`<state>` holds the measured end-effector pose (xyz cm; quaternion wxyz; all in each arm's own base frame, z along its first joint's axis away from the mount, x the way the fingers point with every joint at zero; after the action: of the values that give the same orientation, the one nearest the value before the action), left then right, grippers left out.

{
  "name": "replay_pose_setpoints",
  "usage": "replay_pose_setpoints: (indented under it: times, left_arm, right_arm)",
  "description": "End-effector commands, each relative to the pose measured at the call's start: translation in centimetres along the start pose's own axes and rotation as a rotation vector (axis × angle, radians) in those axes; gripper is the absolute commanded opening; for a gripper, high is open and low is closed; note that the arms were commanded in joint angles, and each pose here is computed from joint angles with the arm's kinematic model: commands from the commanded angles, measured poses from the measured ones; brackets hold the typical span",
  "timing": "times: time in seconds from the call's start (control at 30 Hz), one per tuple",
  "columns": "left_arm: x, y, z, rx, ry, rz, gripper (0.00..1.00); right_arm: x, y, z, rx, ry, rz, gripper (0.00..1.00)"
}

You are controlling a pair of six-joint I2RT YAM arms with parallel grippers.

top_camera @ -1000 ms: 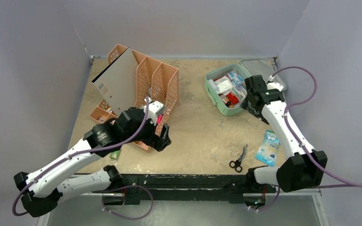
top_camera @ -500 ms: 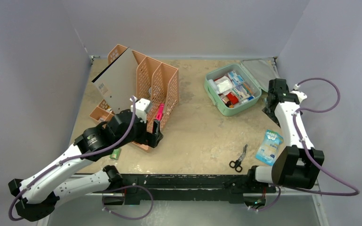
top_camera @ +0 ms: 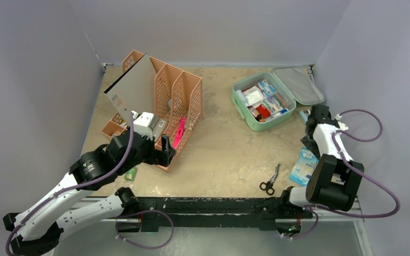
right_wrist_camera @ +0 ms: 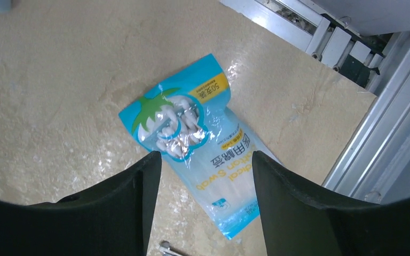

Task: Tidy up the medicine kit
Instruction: Pick up the medical item at the center of the board.

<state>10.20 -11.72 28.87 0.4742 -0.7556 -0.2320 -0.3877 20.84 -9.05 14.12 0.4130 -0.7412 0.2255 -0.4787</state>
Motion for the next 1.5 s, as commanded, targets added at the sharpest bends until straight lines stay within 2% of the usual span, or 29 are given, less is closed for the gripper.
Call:
replay_pose_setpoints:
  times: [0.0,0.33,0.5,0.67,0.87,1.0,1.1,1.47]
  left_arm:
    - [0.0,-0.1,0.2,0.017,-0.036,-0.02,1.0]
    - [-0.3,-0.3,0.5,0.031,-0.062,-0.014,0.99]
    - [-0.6,-0.5,0.8,0.044,-0.068,-0.013,0.97]
    - [-0.8,-1.0,1.2,0.06,-0.073,-0.023,0.96]
    - [-0.8,-1.4,1.9,0.1,-0.09,-0.041,0.96]
    - [-1.1,-1.1,1.9,0.098,-0.067,-0.037,0.96]
    - [-1.4,-0.8,1.7,0.059,-0.024,-0.021,0.96]
    - [-2.9,-0.2,2.3,0.026,0.026,-0.032,0.97]
  right_arm:
    - [0.6,1.7,-0.4,0.022,0.06,0.008,0.65]
    - [-0.4,4.7,-0.3,0.11,0.09,0.153,0.65]
    - [-0.9,5.3,-0.3,0.113,0.072,0.163,0.63]
    - [-1.0,5.6,0.0,0.133,0.055,0.181,0.47]
    - [-1.0,5.4,0.4,0.195,0.044,0.177,0.24]
    - [0.0,4.8,0.4,0.226,0.039,0.117,0.15]
    - [0.5,3.8,0.5,0.284,0.039,0.09,0.0]
    - [2.0,-0.4,-0.3,0.384,0.027,0.015,0.0]
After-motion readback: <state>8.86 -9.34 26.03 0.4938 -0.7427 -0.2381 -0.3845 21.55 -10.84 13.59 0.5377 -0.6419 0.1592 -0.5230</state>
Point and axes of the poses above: each gripper's point midway between its finger pads, its own y axis out along the fingers, its own z axis along the line the jaws close on, x = y × z, the point moved 8 cm from there along -y, back along the fingers, and after that the axes turned 1 degree about y, right-handed, at the moved point
